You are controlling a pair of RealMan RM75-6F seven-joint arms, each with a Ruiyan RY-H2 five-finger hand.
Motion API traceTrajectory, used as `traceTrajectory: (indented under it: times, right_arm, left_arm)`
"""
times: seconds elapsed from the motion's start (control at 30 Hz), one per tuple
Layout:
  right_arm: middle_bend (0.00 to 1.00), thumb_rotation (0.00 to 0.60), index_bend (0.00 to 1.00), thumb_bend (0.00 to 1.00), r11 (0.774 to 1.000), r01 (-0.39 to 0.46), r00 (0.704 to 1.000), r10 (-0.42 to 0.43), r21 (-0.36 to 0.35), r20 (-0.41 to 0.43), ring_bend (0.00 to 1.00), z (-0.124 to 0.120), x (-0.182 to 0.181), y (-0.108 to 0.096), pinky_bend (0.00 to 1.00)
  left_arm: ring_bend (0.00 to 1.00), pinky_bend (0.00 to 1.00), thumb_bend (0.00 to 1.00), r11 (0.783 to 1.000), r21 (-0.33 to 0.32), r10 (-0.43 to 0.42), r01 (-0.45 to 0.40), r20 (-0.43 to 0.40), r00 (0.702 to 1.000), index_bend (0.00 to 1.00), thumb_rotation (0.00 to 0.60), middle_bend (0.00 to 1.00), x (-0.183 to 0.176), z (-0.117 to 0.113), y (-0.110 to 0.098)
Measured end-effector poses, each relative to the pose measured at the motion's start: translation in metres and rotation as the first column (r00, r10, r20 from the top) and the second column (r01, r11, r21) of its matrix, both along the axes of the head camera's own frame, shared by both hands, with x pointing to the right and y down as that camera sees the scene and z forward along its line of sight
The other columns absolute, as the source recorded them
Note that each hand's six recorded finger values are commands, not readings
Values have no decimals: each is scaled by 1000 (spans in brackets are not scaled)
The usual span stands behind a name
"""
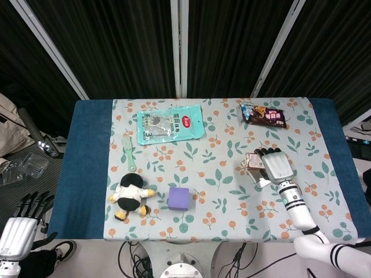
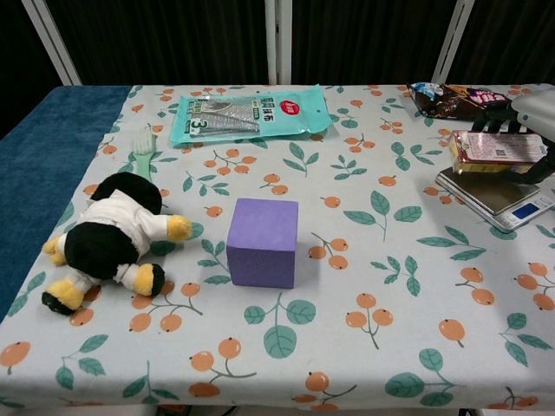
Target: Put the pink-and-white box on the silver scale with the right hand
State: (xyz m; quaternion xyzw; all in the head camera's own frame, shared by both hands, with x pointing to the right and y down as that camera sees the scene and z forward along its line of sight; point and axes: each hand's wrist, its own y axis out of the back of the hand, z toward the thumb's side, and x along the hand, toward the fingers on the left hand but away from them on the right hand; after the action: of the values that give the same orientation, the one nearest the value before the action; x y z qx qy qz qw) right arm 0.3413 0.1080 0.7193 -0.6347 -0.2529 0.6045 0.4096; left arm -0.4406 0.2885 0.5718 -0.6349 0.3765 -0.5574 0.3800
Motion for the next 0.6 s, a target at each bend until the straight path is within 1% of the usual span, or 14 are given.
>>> traceTrajectory:
  times: [0.07, 0.13, 0.17, 0.2, 0.27, 0.3, 0.37, 0.4, 0.6]
  right_arm:
    - [456, 600, 431, 295, 1000, -9, 1000, 9, -14, -4, 422, 4, 2, 1, 448]
    - [396, 600, 358, 270, 999, -13, 1000, 13, -30, -6, 355, 8, 4, 2, 402]
    - [332, 600, 289, 249, 999, -14, 1000, 13, -38, -6, 280, 9, 4, 3, 353]
    - [251, 600, 196, 218, 999, -14, 1000, 14, -47, -5, 193, 10, 4, 4, 288]
    - [119, 600, 43, 156, 998, -17, 1000, 17, -63, 3, 62, 12, 4, 5, 156]
    - [66, 600, 3, 123, 998, -19, 1000, 20, -65, 8, 20, 11, 5, 5, 86]
    - [19, 600, 0, 94, 998, -22, 999, 23, -66, 23, 0, 9, 4, 4, 20]
    - [5, 600, 0, 82, 998, -22, 999, 24, -65, 29, 0, 8, 5, 4, 3]
    - [0, 600, 0, 68, 998, -28, 998, 31, -57, 52, 0, -2, 9, 5, 0]
  left_arm:
    - [0, 80, 106, 1000, -1, 3, -3, 0, 1000, 131, 600, 61, 1, 0, -1]
    - [0, 80, 106, 1000, -1, 4, -4, 0, 1000, 131, 600, 61, 2, 0, -2]
    - [0, 80, 107, 1000, -1, 6, -6, 0, 1000, 131, 600, 61, 2, 0, -2]
    - [0, 80, 107, 1000, 0, 7, -7, 1, 1000, 131, 600, 60, 2, 0, -2]
    - [0, 80, 106, 1000, 1, 7, -7, 2, 1000, 131, 600, 60, 2, -1, -3]
    - [0, 80, 106, 1000, 2, 7, -7, 2, 1000, 131, 600, 60, 2, -1, -3]
    - [0, 80, 106, 1000, 1, 6, -6, 3, 1000, 131, 600, 60, 2, -2, -3]
    - [0, 80, 106, 1000, 0, 7, -7, 3, 1000, 131, 600, 61, 3, -2, -3]
    - [0, 80, 106, 1000, 3, 12, -12, 2, 1000, 131, 600, 61, 5, -3, -3]
